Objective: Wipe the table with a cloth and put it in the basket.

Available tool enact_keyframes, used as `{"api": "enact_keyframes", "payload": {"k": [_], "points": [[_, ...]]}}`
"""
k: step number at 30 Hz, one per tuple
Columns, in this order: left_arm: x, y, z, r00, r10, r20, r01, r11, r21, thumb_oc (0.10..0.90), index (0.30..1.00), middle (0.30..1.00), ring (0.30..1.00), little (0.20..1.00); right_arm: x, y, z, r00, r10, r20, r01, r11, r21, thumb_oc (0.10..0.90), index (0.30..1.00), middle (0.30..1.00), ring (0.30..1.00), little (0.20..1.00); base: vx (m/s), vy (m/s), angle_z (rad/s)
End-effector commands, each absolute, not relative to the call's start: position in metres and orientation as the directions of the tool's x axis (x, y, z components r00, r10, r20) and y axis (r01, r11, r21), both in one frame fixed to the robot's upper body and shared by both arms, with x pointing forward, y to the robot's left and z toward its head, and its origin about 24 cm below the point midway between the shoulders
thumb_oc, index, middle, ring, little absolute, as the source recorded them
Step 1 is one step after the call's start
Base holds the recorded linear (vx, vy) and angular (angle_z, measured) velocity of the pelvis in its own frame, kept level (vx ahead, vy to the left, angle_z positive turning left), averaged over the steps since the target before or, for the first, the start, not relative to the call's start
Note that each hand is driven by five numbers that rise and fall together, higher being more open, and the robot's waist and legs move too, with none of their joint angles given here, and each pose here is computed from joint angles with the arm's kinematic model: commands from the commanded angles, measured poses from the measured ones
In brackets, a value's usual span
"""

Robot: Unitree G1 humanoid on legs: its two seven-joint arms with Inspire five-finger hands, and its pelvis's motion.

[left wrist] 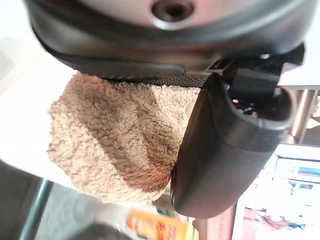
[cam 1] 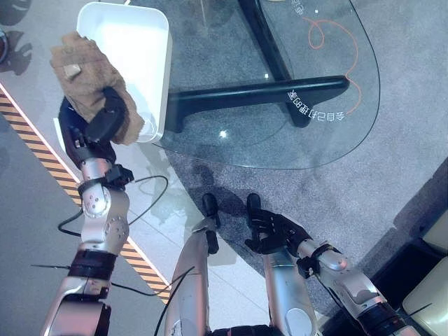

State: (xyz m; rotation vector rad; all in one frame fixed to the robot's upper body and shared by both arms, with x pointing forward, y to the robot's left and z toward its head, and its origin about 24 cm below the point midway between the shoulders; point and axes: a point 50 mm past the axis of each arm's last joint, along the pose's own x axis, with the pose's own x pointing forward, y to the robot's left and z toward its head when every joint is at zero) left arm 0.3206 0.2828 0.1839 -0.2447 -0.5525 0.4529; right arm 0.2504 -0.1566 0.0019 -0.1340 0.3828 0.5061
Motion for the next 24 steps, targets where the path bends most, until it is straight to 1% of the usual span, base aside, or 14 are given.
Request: {"api": "enact_keyframes", "payload": {"k": [1, 9, 14, 20, 24], "points": [[0.297, 0.314, 0.267, 0.499, 0.489, 0.715, -0.406, 0.861, -0.306, 0.1, 0.3, 0.3, 0.3, 0.2, 0.212, -0.14, -0.037, 0.684, 0.515, -0.517, -0.546, 0.831, 0.106, 0.8, 0.9, 0.9, 0.9, 0.9, 0.0, 0.0, 0.0], [0.304, 0.338, 0.296, 0.43, 0.585, 0.688, -0.579, 0.763, -0.287, 0.1, 0.3, 0.3, 0.3, 0.2, 0.218, -0.135, -0.034, 0.688, 0.522, -0.504, -0.547, 0.83, 0.114, 0.8, 0.9, 0.9, 0.9, 0.9, 0.0, 0.038, 0.02], [0.306, 0.348, 0.314, 0.397, 0.606, 0.69, -0.655, 0.713, -0.25, 0.1, 0.3, 0.3, 0.3, 0.2, 0.221, -0.134, -0.032, 0.686, 0.529, -0.5, -0.551, 0.826, 0.119, 0.8, 0.9, 0.9, 0.9, 0.9, -0.01, 0.007, 0.03], [0.307, 0.354, 0.33, 0.353, 0.627, 0.694, -0.716, 0.658, -0.231, 0.1, 0.3, 0.3, 0.3, 0.2, 0.223, -0.134, -0.03, 0.688, 0.535, -0.49, -0.551, 0.825, 0.127, 0.8, 0.9, 0.9, 0.9, 0.9, 0.0, 0.0, 0.0], [0.31, 0.354, 0.34, 0.353, 0.619, 0.702, -0.726, 0.655, -0.212, 0.1, 0.3, 0.3, 0.3, 0.2, 0.225, -0.133, -0.028, 0.693, 0.541, -0.476, -0.551, 0.824, 0.135, 0.8, 0.9, 0.9, 0.9, 0.9, 0.0, 0.0, 0.0]]}}
